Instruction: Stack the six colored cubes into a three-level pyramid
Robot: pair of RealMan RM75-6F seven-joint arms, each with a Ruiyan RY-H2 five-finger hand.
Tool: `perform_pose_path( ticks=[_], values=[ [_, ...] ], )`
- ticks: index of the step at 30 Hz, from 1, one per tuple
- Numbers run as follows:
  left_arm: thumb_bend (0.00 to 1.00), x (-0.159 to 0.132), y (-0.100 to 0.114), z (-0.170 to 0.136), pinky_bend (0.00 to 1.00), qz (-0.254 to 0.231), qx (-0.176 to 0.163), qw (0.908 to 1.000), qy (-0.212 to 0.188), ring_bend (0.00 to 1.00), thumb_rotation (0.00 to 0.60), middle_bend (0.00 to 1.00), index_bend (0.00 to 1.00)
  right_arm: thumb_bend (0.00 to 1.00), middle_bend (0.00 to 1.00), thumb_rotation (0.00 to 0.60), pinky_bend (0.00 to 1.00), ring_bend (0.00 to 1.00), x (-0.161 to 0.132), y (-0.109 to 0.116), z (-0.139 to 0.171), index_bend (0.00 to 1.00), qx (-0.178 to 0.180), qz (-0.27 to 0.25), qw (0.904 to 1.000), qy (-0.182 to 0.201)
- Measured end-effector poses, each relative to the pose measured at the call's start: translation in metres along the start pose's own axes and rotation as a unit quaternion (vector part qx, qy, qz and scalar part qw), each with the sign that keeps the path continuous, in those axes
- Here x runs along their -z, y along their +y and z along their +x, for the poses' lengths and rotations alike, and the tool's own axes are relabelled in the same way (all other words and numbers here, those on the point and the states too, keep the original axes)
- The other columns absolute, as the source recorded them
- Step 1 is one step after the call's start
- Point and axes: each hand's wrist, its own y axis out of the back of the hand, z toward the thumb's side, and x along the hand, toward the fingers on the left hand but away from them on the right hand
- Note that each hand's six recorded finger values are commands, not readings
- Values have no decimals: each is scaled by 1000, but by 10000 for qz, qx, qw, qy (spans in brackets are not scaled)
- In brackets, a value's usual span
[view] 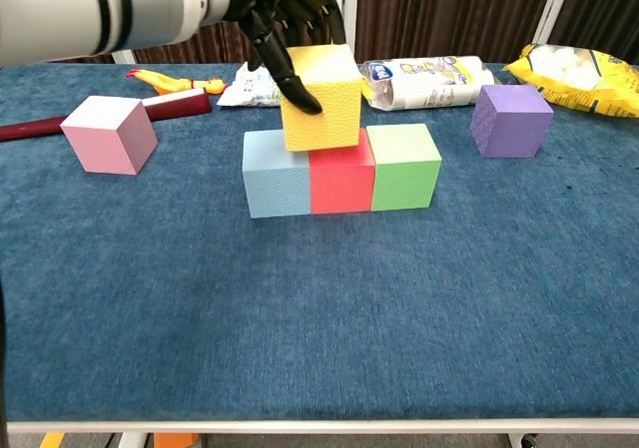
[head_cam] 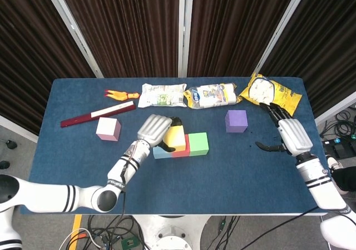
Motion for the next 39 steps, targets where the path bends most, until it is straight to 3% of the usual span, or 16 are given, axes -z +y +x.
perform_pose_path(
  ticks=[22, 39],
  values=[
    [0, -39, -19, 34, 657, 113, 168, 9997, 136, 431, 600, 426, 371, 101, 120, 600, 101, 0, 9, 4, 1, 0, 33, -19, 9999, -129],
    [0, -41, -20, 40, 650, 144, 166, 9997, 133, 430, 600, 423, 359, 101, 121, 600, 101, 0, 12, 5, 0, 0, 71, -13, 9998, -181]
  ],
)
